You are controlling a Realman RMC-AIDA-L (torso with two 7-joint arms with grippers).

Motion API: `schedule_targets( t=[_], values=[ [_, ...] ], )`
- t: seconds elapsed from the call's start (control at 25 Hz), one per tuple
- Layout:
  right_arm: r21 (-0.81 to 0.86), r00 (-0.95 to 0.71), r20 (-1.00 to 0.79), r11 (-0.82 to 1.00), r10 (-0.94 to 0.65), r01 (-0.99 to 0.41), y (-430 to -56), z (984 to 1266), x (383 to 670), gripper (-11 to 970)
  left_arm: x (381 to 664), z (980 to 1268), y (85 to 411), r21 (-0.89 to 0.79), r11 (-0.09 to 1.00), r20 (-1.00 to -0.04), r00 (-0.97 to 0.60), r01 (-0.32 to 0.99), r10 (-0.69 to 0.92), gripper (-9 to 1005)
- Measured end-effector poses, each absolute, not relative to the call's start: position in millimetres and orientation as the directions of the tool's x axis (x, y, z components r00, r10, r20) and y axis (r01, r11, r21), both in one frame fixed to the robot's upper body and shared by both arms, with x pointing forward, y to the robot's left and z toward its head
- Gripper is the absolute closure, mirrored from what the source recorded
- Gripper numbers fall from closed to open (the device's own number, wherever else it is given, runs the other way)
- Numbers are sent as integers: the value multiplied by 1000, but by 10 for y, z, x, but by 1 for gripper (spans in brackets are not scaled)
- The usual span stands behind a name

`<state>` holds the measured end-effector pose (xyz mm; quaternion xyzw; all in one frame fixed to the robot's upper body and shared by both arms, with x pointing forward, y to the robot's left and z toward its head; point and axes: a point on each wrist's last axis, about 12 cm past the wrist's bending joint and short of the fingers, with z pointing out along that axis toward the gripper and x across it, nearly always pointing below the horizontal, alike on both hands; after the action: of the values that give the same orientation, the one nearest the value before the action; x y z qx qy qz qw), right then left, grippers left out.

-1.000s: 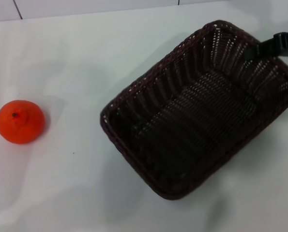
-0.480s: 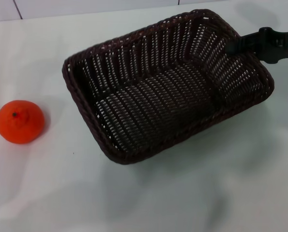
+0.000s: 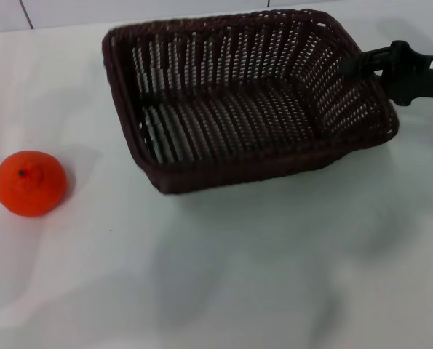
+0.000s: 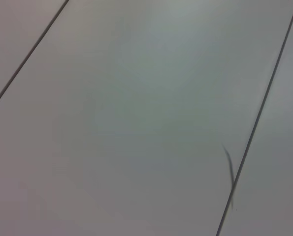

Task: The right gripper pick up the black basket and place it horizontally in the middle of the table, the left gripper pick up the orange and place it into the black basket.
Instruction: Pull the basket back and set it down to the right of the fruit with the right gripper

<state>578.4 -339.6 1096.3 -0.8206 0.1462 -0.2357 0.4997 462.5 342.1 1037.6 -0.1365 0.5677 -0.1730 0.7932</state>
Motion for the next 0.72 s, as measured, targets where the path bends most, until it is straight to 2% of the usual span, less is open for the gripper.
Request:
schedule_targets(
  t=[0.36,0.72],
  values=[
    [-896,818,198,-438,-541,-74,-3250,10747,5753,754,4636,10391,3434,-405,906,-855,300,121,-422,261],
    [-918,793,181,-389,-582,-76,-3113,10676,5740,753,4641,10389,3434,-406,906,-856,298,119,-422,264]
  ],
)
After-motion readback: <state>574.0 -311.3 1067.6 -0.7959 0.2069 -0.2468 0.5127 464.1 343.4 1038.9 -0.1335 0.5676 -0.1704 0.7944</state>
